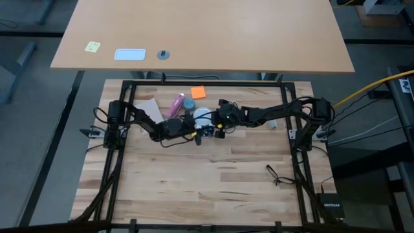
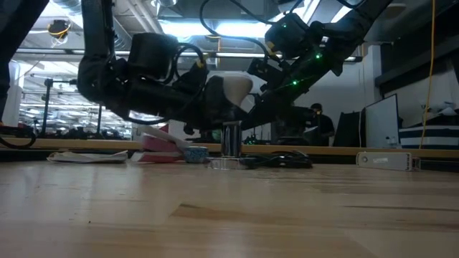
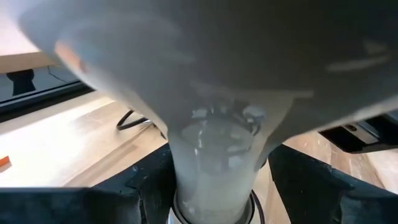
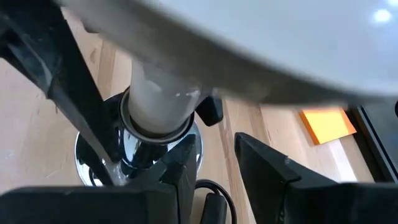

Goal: Screw lightbulb
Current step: Remove the lightbulb from the lamp

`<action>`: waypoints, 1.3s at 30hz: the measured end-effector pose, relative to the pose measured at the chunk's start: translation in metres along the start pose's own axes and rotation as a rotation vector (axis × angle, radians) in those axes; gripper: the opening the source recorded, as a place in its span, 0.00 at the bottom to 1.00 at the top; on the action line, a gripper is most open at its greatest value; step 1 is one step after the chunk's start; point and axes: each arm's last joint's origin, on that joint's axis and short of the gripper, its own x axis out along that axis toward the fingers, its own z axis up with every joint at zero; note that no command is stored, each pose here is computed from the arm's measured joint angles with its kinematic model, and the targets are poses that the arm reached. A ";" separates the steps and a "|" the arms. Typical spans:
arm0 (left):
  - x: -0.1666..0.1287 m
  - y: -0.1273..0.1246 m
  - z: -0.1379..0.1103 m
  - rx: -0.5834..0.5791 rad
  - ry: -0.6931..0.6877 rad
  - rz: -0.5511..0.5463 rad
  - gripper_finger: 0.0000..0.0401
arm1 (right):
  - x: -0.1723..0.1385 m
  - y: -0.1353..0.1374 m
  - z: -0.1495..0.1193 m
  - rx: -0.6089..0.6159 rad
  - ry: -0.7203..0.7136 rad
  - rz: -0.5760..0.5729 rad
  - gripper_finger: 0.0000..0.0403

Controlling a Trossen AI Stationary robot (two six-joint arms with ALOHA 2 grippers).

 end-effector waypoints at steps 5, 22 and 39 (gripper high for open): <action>0.002 -0.001 0.002 -0.057 -0.011 -0.004 0.59 | 0.000 0.000 0.000 0.000 0.000 0.000 0.30; -0.004 0.001 0.000 -0.062 -0.027 0.000 0.59 | 0.000 0.000 0.000 0.000 0.001 0.000 0.30; -0.007 0.007 -0.018 -0.166 -0.109 0.014 0.55 | 0.000 0.000 0.000 0.000 0.001 0.000 0.30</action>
